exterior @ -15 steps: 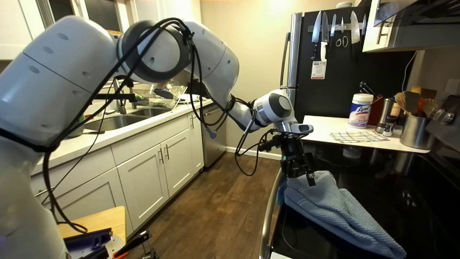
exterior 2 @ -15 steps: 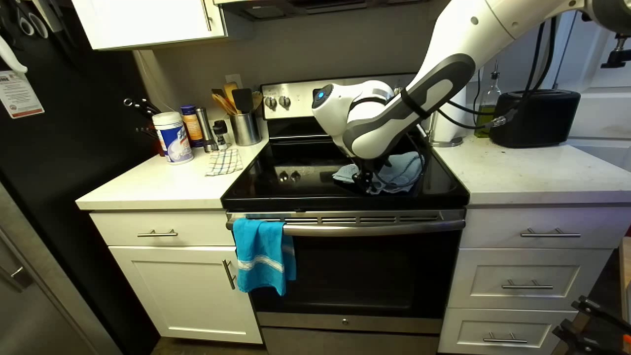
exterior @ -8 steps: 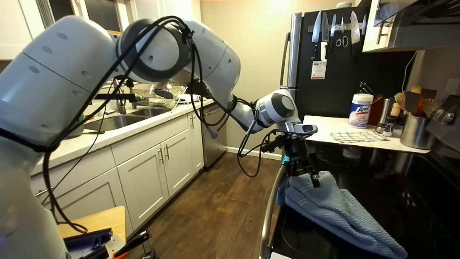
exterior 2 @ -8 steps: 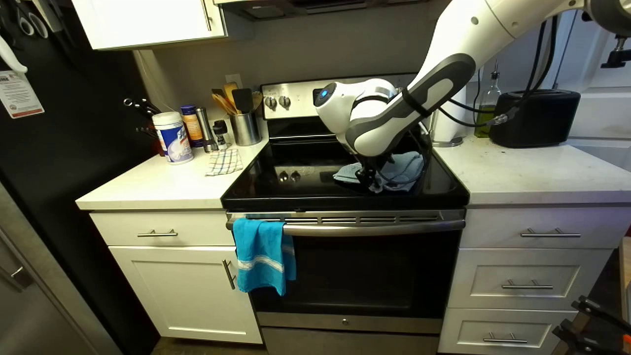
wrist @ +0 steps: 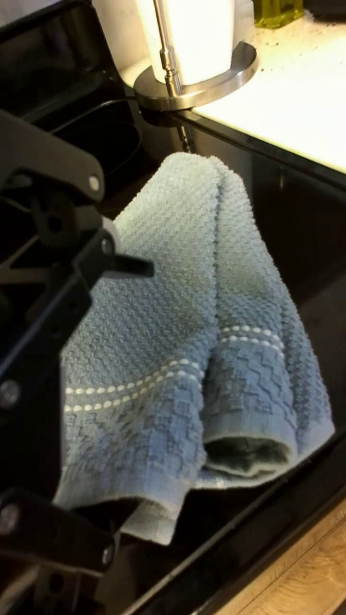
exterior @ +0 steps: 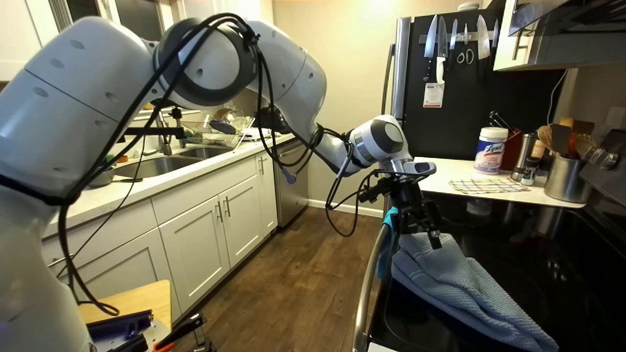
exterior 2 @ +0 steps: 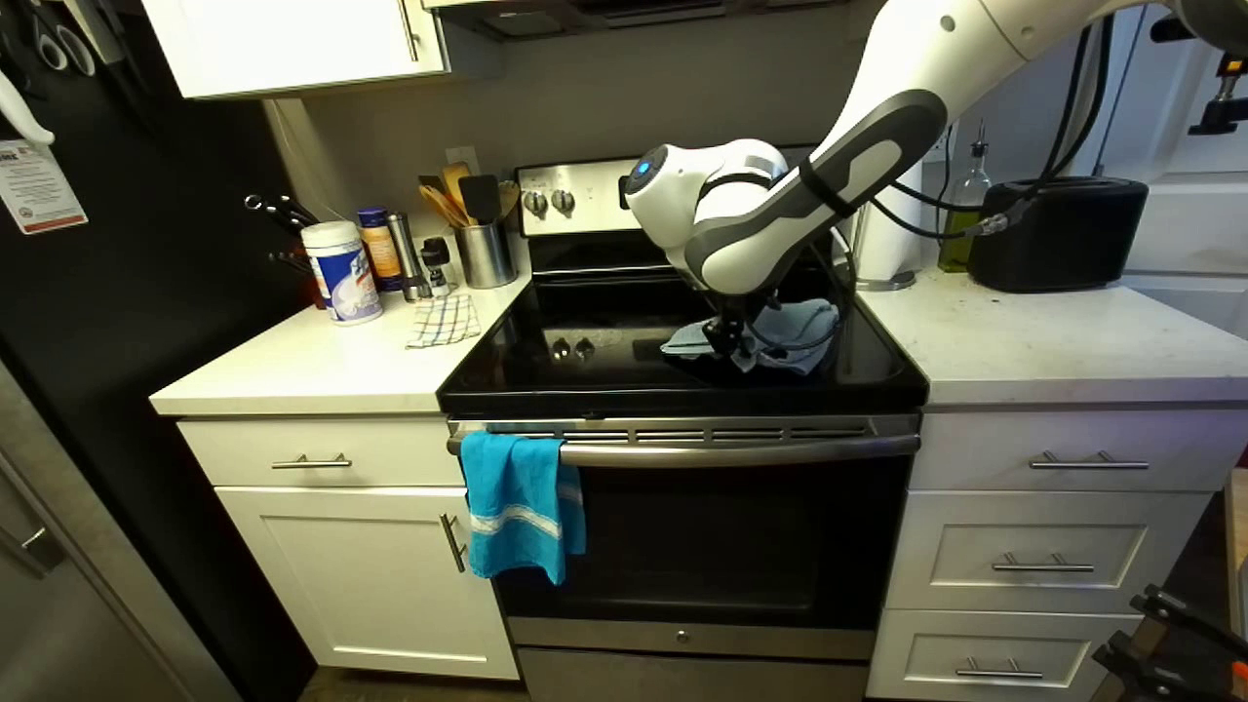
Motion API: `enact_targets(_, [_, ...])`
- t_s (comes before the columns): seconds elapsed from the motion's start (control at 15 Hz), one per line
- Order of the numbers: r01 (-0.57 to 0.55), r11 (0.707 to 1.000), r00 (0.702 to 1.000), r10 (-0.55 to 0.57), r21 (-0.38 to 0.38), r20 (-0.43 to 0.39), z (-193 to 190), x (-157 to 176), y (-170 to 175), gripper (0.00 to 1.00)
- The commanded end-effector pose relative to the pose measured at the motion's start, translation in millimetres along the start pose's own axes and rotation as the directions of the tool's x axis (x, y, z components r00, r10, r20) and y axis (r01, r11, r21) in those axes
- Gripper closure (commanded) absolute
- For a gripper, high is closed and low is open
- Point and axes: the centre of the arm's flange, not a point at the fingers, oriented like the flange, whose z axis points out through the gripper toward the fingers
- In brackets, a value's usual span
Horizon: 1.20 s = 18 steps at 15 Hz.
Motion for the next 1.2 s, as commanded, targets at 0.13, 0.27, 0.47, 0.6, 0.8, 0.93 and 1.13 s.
enact_targets(0.13, [0.008,1.000,1.000,-0.008,-0.010,-0.024,-17.4,-10.7,20.4,0.00])
enact_targets(0.27, [0.008,1.000,1.000,-0.008,-0.006,-0.029,-20.2,-10.2,20.7,0.00])
enact_targets(0.47, [0.016,1.000,0.999,-0.016,0.001,-0.046,-20.8,-11.2,18.0,0.26])
enact_targets(0.6, [0.014,1.000,0.999,-0.014,0.004,-0.045,-21.3,-12.3,17.2,0.40])
enact_targets(0.8, [-0.001,1.000,0.999,0.002,0.018,-0.047,-20.7,-14.0,18.7,0.59])
enact_targets(0.93, [-0.008,1.000,0.999,0.009,0.029,-0.051,-20.6,-15.7,19.3,0.72])
enact_targets(1.13, [0.028,0.996,0.997,-0.022,0.083,-0.075,-20.8,-20.9,-3.5,0.93])
